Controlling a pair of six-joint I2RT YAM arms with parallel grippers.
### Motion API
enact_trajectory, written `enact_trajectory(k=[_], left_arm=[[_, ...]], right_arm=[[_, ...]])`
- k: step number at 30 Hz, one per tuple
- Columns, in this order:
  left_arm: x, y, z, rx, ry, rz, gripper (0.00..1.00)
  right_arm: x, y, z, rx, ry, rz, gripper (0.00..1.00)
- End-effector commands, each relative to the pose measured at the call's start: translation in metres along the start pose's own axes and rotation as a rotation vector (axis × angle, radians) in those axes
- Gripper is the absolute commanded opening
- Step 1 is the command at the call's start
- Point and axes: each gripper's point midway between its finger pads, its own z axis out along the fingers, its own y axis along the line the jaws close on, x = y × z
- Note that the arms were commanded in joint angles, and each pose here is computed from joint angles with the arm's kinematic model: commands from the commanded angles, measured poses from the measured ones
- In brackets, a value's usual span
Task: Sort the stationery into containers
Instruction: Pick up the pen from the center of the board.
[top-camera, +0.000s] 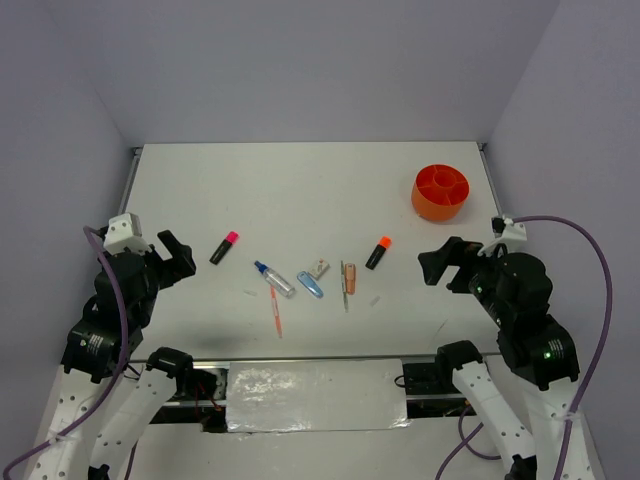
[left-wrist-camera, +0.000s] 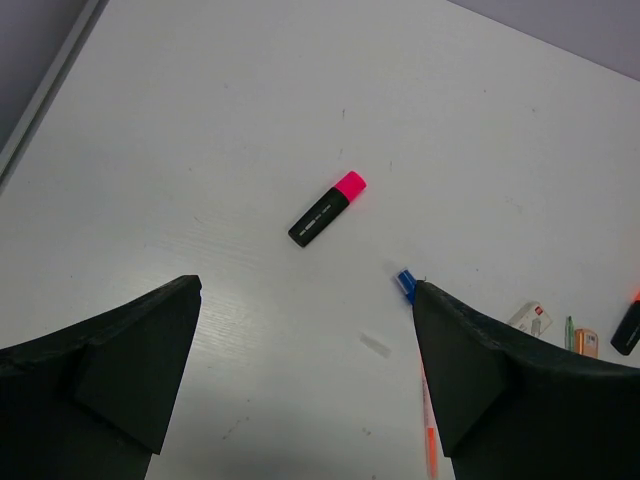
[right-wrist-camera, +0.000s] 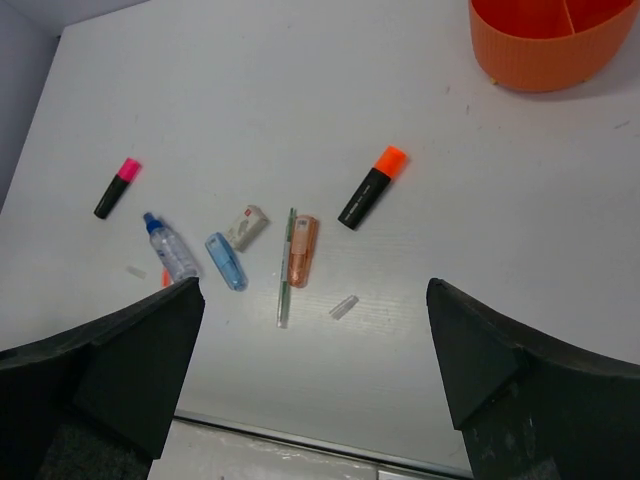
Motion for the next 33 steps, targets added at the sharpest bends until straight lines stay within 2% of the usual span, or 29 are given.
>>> enact_trajectory(k=[1, 4, 5, 10, 13, 14, 15, 17, 18, 19, 21, 24, 26, 29, 30, 33], left_arm=[[-0.01, -0.008, -0.001, 0.036, -0.031, -0.021, 0.99], [-0.009, -0.008, 0.0, 0.03, -0.026, -0.021, 0.99], [-0.007, -0.008, 0.001, 0.025, -0.019, -0.02, 0.99], [-0.006, -0.005, 0.005, 0.0, -0.008, -0.02, 0.99], [-0.005, -0.001, 0.007, -0.038, 0.001, -0.022, 0.99], [-0.004, 0.001, 0.008, -0.049, 0.005, -0.022, 0.99], [-0.004, 0.002, 0.008, -0.057, 0.004, -0.025, 0.99], [-0.005, 0.006, 0.007, -0.079, 0.0, -0.031, 0.99], [-0.004, 0.009, 0.007, -0.096, 0.003, -0.032, 0.99], [-0.006, 0.011, 0.006, -0.105, -0.004, -0.045, 0.99], [-0.006, 0.018, 0.004, -0.14, -0.014, -0.054, 0.99], [-0.008, 0.019, 0.003, -0.141, -0.025, -0.057, 0.99], [-0.008, 0.02, 0.003, -0.147, -0.026, -0.057, 0.99], [-0.011, 0.028, -0.001, -0.193, -0.039, -0.074, 0.99], [-0.013, 0.03, -0.004, -0.196, -0.05, -0.081, 0.99], [-0.017, 0.03, -0.009, -0.178, -0.082, -0.097, 0.99]], right_arm=[[-0.013, 0.017, -0.012, -0.096, -0.069, -0.025, 1.0], [-0.021, 0.039, -0.021, -0.23, -0.131, -0.032, 1.0], [-0.017, 0.047, -0.02, -0.274, -0.113, -0.023, 1.0], [0.014, 0.061, 0.026, -0.3, 0.105, 0.107, 1.0], [0.033, 0.08, 0.043, -0.255, 0.164, 0.098, 1.0], [0.03, 0.076, 0.051, -0.17, 0.126, 0.084, 1.0], [0.061, 0.108, 0.05, -0.214, 0.23, 0.025, 1.0], [0.071, 0.138, 0.049, -0.196, 0.252, -0.039, 1.0], [0.109, 0.153, 0.056, -0.13, 0.325, -0.158, 1.0], [0.105, 0.176, 0.056, -0.129, 0.322, -0.171, 1.0], [0.135, 0.203, 0.068, -0.06, 0.358, -0.26, 1.0], [0.173, 0.245, 0.086, -0.124, 0.427, -0.312, 1.0], [0.194, 0.255, 0.099, -0.119, 0.456, -0.352, 0.98], [0.204, 0.274, 0.117, -0.139, 0.481, -0.353, 0.9], [0.211, 0.278, 0.119, -0.154, 0.509, -0.353, 0.84], [0.23, 0.28, 0.132, -0.129, 0.548, -0.382, 0.79]])
